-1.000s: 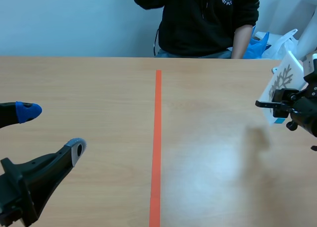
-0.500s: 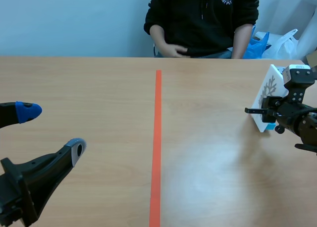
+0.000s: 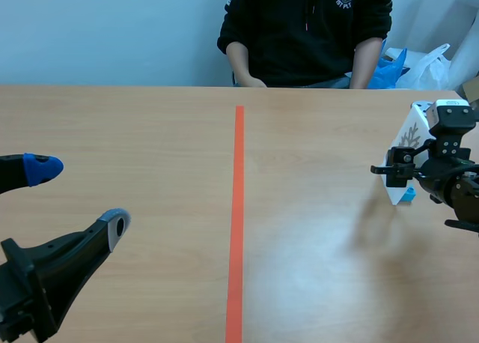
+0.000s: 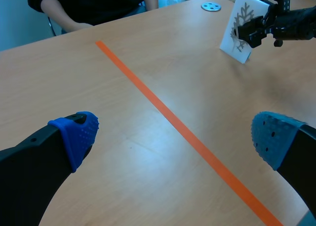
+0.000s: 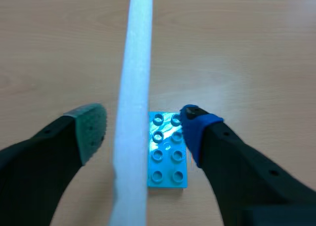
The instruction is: Sort the leaf by its shape. The table is split by an orange tape line. A compound leaf with several leaflets goes to the left side, a simple leaf with one blade goes to the right side. Return to the home posture when a red brick is placed on the table.
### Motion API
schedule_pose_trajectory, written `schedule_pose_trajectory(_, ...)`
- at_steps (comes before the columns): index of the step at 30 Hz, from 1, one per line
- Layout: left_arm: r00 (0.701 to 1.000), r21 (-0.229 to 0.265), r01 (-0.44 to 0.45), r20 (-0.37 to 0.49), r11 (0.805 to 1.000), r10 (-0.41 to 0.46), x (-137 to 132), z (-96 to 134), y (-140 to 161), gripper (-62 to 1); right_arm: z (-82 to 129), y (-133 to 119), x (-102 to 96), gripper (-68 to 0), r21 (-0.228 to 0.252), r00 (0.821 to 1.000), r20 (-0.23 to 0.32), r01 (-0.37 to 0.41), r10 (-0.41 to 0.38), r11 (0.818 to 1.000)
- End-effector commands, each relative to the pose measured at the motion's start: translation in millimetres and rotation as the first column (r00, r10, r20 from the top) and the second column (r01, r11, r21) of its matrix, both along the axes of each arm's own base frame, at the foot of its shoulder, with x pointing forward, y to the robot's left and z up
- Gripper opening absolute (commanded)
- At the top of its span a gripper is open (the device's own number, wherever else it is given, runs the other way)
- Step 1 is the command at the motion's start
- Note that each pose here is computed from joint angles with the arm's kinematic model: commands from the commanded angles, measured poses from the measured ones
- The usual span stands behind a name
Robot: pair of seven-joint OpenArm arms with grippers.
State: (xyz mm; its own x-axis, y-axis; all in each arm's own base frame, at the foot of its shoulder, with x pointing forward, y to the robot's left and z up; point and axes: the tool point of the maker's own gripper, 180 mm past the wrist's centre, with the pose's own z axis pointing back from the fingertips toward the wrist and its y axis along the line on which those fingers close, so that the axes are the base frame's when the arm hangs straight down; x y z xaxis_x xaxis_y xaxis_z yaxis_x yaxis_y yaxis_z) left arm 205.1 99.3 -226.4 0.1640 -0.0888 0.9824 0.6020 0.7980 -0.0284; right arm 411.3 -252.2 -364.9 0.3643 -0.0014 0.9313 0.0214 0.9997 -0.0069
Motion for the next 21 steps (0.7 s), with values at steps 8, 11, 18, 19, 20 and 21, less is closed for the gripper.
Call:
schedule_pose_trajectory(8,1.0,-0.028,0.0,0.027,1.0,0.0,0.9,9.3,-2.6,1.4,95.1,-35.4,0.3,-17.9,-0.001,0.979,0.203,-0.007,0.007,1.0)
schedule_pose_trajectory(11,1.0,-0.028,0.0,0.027,1.0,0.0,0.9,9.3,-2.6,1.4,121.9,-38.4,-12.0,-13.2,-0.019,0.97,0.242,-0.036,0.039,0.999)
schedule_pose_trajectory(18,1.0,-0.028,0.0,0.027,1.0,0.001,1.0,9.3,-2.6,1.4,161.0,-8.8,-56.9,-1.5,-0.034,0.941,0.281,-0.188,0.189,0.982)
schedule_pose_trajectory(19,1.0,-0.028,0.0,0.027,1.0,0.001,1.0,9.3,-2.6,1.4,163.0,-1.0,-64.4,-0.4,-0.035,0.937,0.276,-0.211,0.212,0.977)
schedule_pose_trajectory(20,1.0,-0.027,0.0,0.026,1.0,0.001,0.9,9.1,-2.6,1.4,163.8,7.9,-72.2,0.4,-0.038,0.933,0.269,-0.24,0.241,0.97)
schedule_pose_trajectory(21,1.0,-0.027,0.0,0.026,1.0,0.001,0.9,9.0,-2.6,1.4,164.5,17.2,-80.4,0.4,-0.041,0.926,0.262,-0.269,0.271,0.962)
